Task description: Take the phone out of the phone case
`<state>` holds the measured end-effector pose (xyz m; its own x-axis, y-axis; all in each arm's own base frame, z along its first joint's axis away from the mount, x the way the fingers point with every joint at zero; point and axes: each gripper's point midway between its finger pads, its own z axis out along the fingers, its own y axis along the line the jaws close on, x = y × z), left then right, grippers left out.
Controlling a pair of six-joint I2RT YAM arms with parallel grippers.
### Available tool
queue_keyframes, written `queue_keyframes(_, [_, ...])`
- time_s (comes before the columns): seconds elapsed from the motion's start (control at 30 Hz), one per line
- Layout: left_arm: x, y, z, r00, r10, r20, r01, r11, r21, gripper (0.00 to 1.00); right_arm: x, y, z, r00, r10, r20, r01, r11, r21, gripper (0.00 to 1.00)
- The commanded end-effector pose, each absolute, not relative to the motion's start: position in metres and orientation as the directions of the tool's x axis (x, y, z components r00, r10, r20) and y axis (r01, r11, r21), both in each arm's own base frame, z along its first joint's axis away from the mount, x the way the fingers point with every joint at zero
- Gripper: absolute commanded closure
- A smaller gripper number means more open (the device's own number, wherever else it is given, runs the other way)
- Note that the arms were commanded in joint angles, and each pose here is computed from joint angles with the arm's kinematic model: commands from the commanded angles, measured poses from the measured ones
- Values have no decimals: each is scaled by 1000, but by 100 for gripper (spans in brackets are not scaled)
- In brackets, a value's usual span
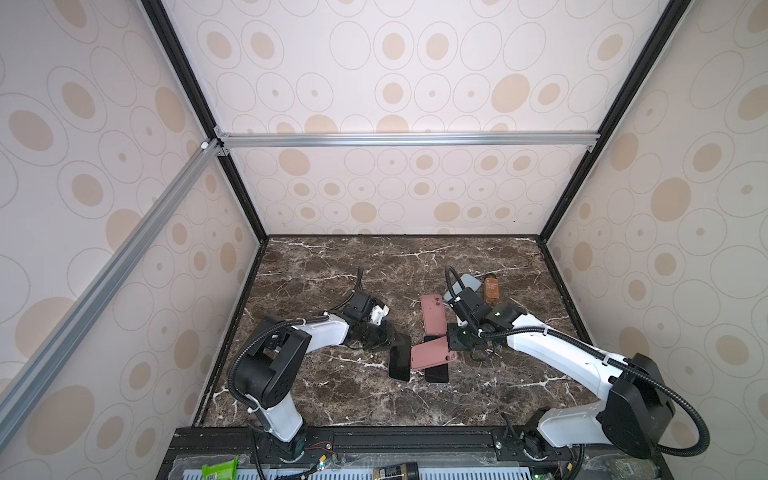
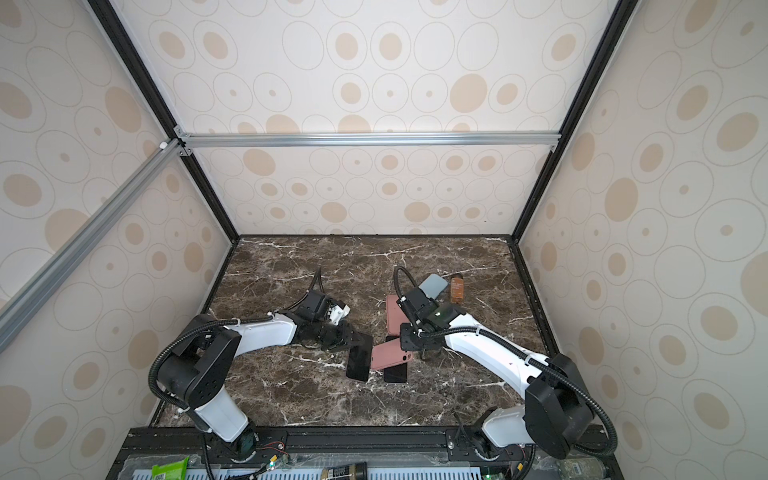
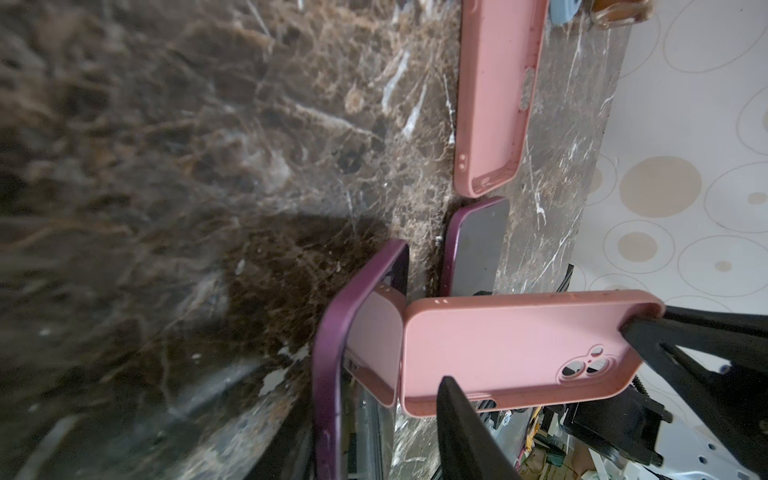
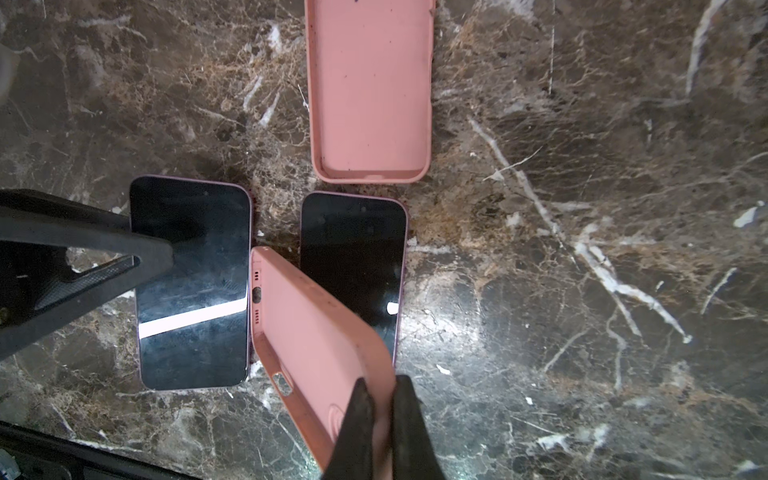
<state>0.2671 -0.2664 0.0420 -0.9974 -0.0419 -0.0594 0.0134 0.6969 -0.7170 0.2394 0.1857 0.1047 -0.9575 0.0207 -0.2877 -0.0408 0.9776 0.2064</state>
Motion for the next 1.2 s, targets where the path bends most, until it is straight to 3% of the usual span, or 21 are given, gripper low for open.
queue_keyframes(0.0, [268,-259,37,-997,-61,-54,-5,711,-703,51,239,184,108,-959,11,-285,-42,983,181,100])
queue_keyframes(0.43, [253,-243,25,-997,-73,-32,-34,750,-660,41,242,181,110,-953,12,-302,-40,985,166,100])
queue_keyframes(0.73, [258,-216,31,-992,-67,-110,0,856,-516,35,244,182,130,-943,-9,-332,-70,983,170,100])
queue_keyframes(0.93, [274,-213,87,-963,-31,-269,112,859,-500,28,246,188,180,-911,-33,-411,-137,964,226,100])
queue_keyframes(1.1, [300,-217,173,-849,27,-527,304,842,-446,35,249,195,235,-827,-68,-559,-264,924,277,100])
queue_keyframes(1.17, [306,-218,211,-763,36,-645,382,830,-406,31,252,189,249,-781,-75,-620,-288,924,251,100])
